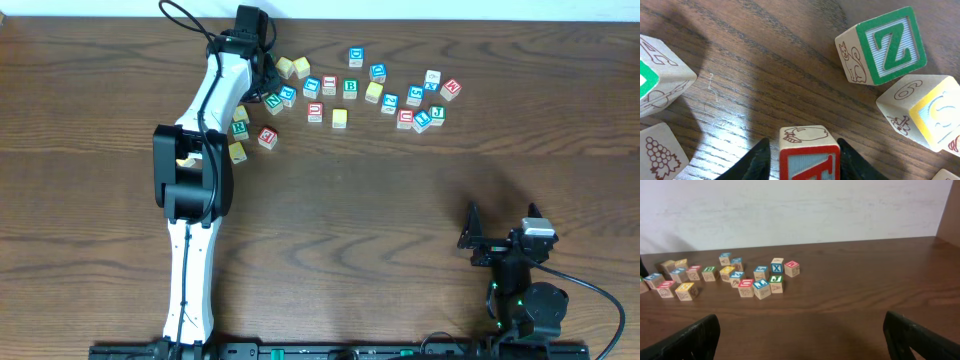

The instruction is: Spell out AI2

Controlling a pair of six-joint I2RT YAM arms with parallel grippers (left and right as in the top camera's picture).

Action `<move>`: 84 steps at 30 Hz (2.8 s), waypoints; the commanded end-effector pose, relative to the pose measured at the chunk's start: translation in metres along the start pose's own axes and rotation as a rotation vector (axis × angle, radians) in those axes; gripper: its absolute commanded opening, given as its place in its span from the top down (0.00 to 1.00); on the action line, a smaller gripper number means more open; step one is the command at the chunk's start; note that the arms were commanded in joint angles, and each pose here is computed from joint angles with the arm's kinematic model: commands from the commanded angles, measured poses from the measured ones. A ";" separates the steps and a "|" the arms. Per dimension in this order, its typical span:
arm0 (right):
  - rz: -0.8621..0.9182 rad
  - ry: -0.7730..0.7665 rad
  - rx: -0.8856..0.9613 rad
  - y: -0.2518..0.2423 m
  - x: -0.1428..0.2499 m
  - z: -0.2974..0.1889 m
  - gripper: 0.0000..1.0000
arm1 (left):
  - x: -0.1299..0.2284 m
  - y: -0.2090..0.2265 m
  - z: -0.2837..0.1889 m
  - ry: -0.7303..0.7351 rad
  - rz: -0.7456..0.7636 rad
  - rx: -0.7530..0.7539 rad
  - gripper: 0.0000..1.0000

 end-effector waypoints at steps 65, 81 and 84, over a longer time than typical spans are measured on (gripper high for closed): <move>-0.008 0.000 -0.002 0.000 0.001 0.000 0.01 | 0.168 -0.051 -0.133 0.494 1.091 0.410 0.80; -0.008 0.000 -0.002 0.000 0.001 0.000 0.01 | 0.164 -0.052 -0.089 0.322 1.305 0.397 0.65; -0.008 0.000 -0.002 0.000 0.000 0.000 0.01 | 0.162 -0.055 -0.086 0.292 1.330 0.401 0.65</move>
Point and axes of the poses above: each gripper's point midway between its finger pads, its own z axis out along the fingers, its own y axis along the line the jaws close on, x = y × z, the point moved 6 cm from there along -z, back along the fingers, and after that the axes turned 7 degrees about z, right-handed, at the moved point
